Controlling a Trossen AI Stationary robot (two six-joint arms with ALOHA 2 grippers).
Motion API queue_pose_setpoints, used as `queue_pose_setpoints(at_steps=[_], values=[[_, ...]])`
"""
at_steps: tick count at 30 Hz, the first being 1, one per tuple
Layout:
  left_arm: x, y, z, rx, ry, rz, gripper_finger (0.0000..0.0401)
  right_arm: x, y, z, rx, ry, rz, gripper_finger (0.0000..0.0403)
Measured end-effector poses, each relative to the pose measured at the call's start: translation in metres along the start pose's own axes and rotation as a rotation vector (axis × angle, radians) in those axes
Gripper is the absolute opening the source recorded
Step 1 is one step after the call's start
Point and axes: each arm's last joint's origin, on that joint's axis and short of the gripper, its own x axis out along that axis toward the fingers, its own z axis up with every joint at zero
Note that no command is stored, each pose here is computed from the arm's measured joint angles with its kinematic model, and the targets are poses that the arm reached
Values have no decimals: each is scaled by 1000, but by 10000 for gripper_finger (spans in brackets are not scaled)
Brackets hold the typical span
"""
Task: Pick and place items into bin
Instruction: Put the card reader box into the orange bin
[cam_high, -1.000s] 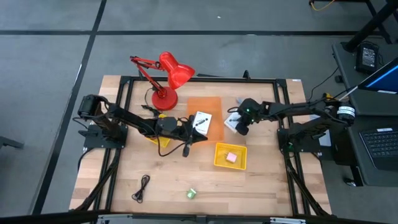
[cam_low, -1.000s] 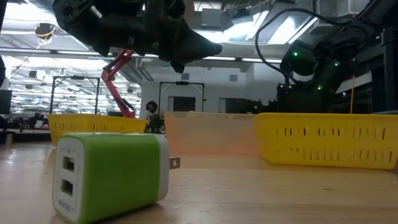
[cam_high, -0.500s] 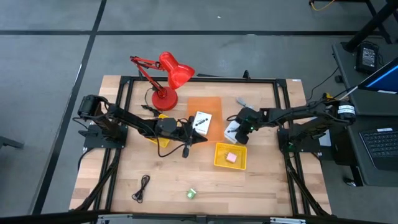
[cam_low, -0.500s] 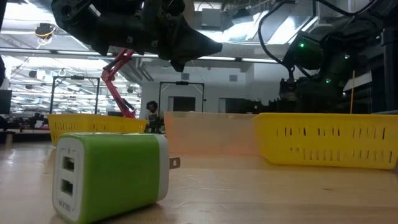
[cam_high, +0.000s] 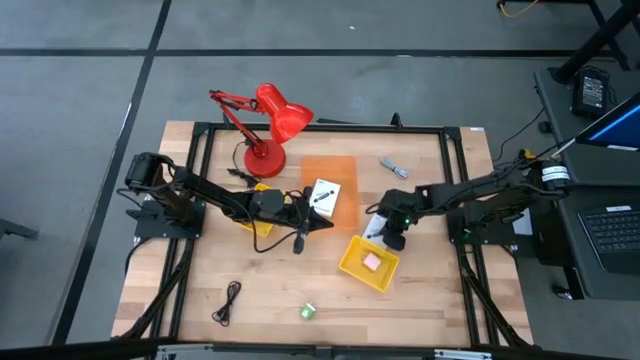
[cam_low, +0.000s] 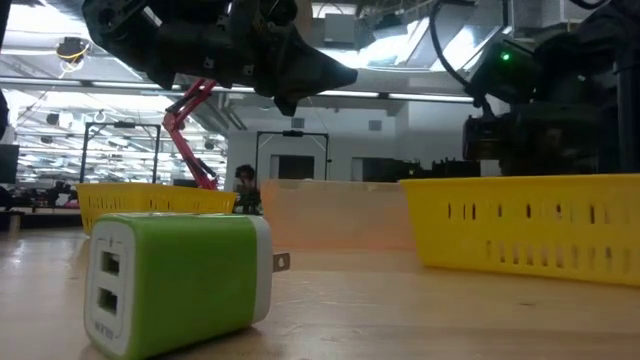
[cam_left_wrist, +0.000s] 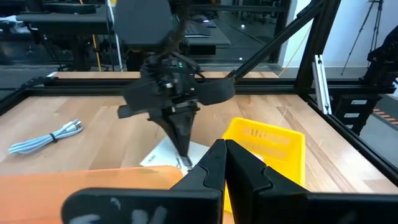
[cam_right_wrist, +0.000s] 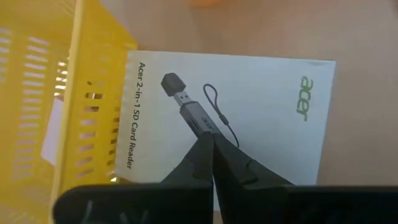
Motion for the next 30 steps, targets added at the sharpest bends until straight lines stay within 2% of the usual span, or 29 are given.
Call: queue_pose_setpoints(at_steps=[14,19,23,30], values=[[0,0,0,0,0,-1,3,4,23,1,-189,-56,174,0],[0,-1,0,0,0,-2,3,3,27,3,-209,-52,263,0],[0,-1,0,0,0,-2,3,3,28,3,-235,-68,261,0],[0,-1,0,0,0,-2,3,1,27,8,-252,-113,161,0]])
